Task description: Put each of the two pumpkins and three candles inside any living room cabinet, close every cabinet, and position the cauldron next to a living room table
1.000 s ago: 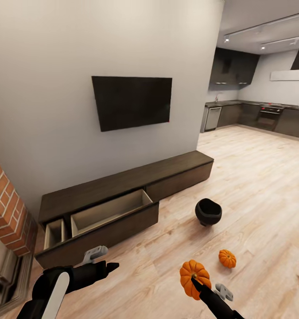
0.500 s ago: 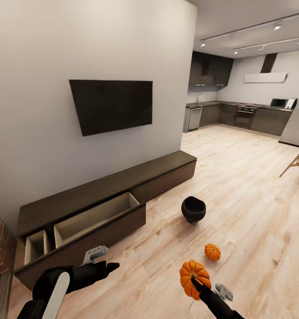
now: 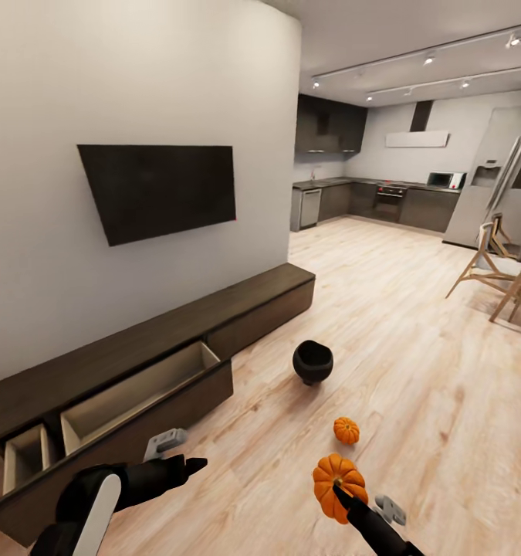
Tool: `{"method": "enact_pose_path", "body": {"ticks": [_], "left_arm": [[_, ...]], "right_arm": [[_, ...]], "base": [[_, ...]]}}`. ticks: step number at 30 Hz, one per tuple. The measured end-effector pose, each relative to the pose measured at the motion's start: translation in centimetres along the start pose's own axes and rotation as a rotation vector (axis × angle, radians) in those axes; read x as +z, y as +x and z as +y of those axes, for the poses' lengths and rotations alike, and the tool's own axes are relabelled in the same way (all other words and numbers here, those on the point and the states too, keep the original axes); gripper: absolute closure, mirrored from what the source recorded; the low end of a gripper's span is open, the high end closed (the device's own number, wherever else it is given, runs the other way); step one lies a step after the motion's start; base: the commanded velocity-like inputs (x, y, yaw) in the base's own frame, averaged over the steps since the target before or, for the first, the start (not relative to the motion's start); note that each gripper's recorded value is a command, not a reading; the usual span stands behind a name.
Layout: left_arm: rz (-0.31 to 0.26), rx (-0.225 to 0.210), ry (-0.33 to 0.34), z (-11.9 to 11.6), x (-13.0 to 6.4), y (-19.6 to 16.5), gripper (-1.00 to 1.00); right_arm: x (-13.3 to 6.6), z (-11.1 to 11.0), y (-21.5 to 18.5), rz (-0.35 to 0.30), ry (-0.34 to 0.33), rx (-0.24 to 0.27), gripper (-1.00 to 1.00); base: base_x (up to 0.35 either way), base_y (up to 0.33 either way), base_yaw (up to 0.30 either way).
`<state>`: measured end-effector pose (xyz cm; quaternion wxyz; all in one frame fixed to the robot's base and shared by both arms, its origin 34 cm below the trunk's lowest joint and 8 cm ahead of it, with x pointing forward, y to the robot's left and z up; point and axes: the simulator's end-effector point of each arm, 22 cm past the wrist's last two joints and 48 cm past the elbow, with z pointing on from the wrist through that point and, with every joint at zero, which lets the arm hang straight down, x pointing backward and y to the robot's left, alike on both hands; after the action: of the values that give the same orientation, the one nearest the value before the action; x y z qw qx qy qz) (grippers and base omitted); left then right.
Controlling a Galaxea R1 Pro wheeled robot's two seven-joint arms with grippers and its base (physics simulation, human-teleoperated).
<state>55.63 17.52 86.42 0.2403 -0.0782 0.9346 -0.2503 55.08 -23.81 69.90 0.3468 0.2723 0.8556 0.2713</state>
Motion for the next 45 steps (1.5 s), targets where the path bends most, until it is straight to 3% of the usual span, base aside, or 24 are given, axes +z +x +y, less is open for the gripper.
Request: {"method": "enact_pose_path", "body": {"ticks": [29,45], "left_arm": [[-0.004,-0.002,0.001,-0.8,-1.5,-0.3,-1.00],[-0.002,0.003,0.003,-1.0,-1.5,-0.2,-1.00]], "right_arm": [[-1.5,0.5,0.0,0.005,0.010,0.003,1.00],[-1.7,-0.1,0.4,0.015,0.026,0.006,1.00]], "base": [[0.002,0.000,-0.251],[0.274,-0.110,-0.025]]}}
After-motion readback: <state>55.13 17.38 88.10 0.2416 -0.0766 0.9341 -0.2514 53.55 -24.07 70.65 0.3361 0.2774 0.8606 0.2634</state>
